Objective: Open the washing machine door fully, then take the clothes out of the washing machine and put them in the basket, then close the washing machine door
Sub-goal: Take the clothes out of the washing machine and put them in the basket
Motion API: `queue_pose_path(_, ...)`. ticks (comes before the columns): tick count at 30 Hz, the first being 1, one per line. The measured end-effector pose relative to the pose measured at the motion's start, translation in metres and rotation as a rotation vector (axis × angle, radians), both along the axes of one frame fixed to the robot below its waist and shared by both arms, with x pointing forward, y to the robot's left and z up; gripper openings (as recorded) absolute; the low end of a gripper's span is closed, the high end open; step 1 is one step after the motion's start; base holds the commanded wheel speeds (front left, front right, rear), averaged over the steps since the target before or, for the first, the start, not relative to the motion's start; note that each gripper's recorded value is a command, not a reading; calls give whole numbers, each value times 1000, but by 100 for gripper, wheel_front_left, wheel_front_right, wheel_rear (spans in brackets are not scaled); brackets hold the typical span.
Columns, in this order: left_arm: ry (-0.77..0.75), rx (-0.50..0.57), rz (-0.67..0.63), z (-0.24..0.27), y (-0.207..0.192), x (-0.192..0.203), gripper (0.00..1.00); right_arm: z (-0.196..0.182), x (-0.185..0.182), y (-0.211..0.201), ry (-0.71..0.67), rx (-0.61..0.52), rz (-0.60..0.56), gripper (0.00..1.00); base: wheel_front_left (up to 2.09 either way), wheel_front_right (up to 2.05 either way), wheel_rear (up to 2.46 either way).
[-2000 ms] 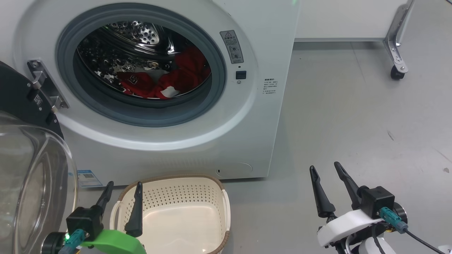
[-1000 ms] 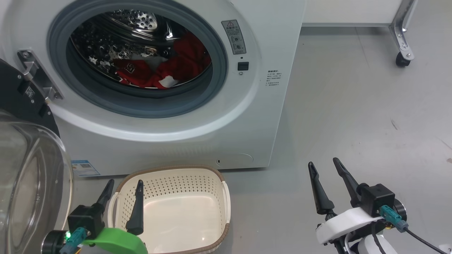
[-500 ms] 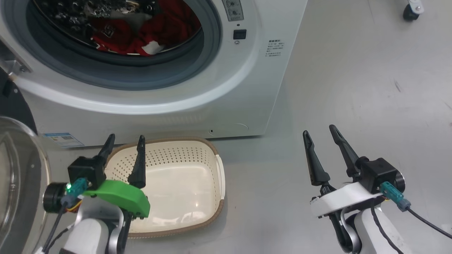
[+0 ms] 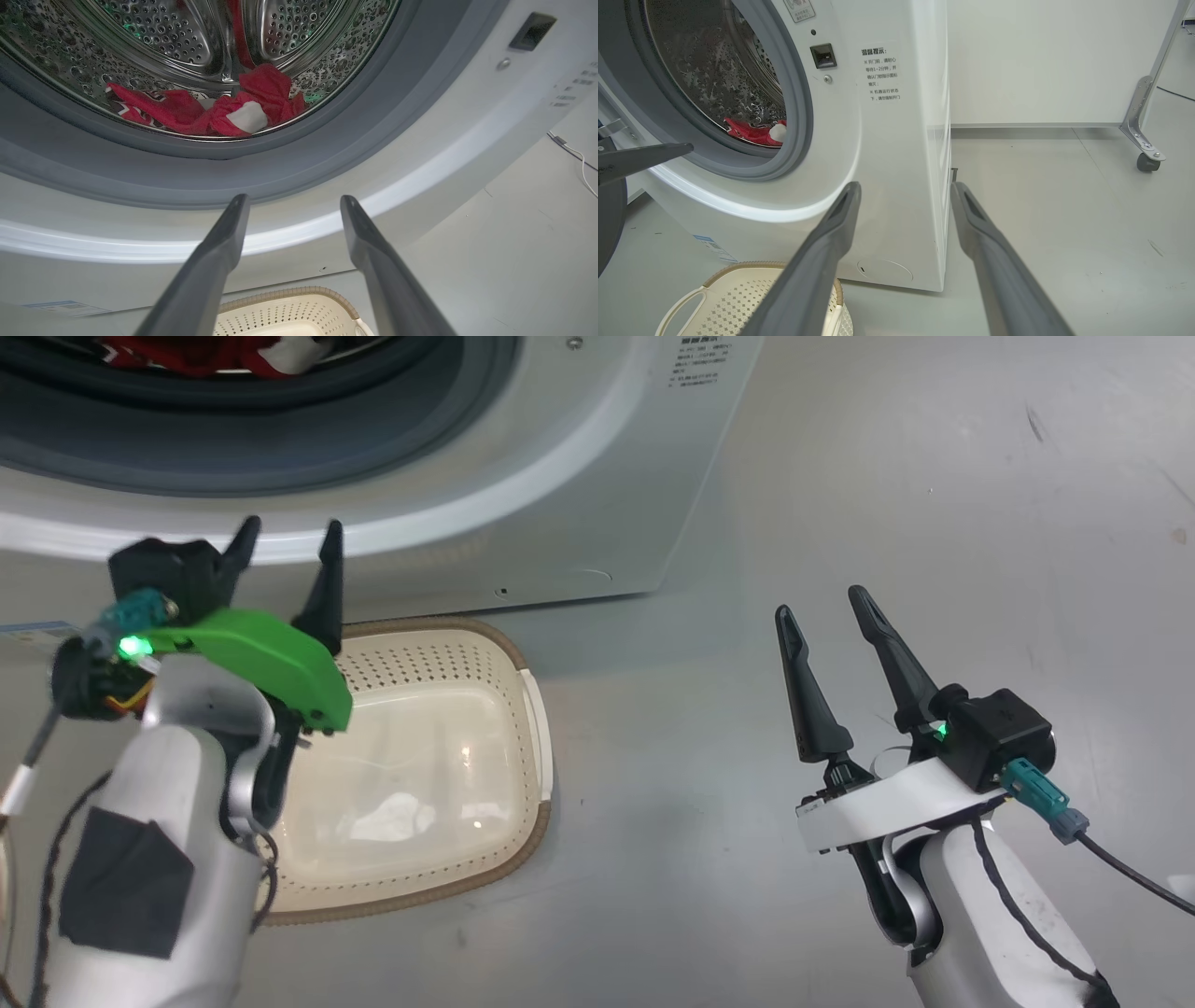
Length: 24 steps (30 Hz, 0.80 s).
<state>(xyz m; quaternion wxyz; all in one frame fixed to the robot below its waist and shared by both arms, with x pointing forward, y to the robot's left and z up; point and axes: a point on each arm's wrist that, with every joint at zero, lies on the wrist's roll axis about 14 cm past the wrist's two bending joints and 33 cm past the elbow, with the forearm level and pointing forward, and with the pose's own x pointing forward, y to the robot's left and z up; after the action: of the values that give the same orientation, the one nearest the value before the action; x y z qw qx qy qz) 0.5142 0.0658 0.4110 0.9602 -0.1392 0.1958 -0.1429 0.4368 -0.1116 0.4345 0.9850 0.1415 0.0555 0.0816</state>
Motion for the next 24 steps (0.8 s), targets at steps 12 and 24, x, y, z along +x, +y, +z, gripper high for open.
queue_pose_path(12,11,26,-29,-9,-6,83,100,-23,9,-11,62,25,-34,100,0,0,0)
queue_pose_path(24,23,35,-44,-19,-15,145,100,-36,10,-23,104,37,-68,100,0,0,0)
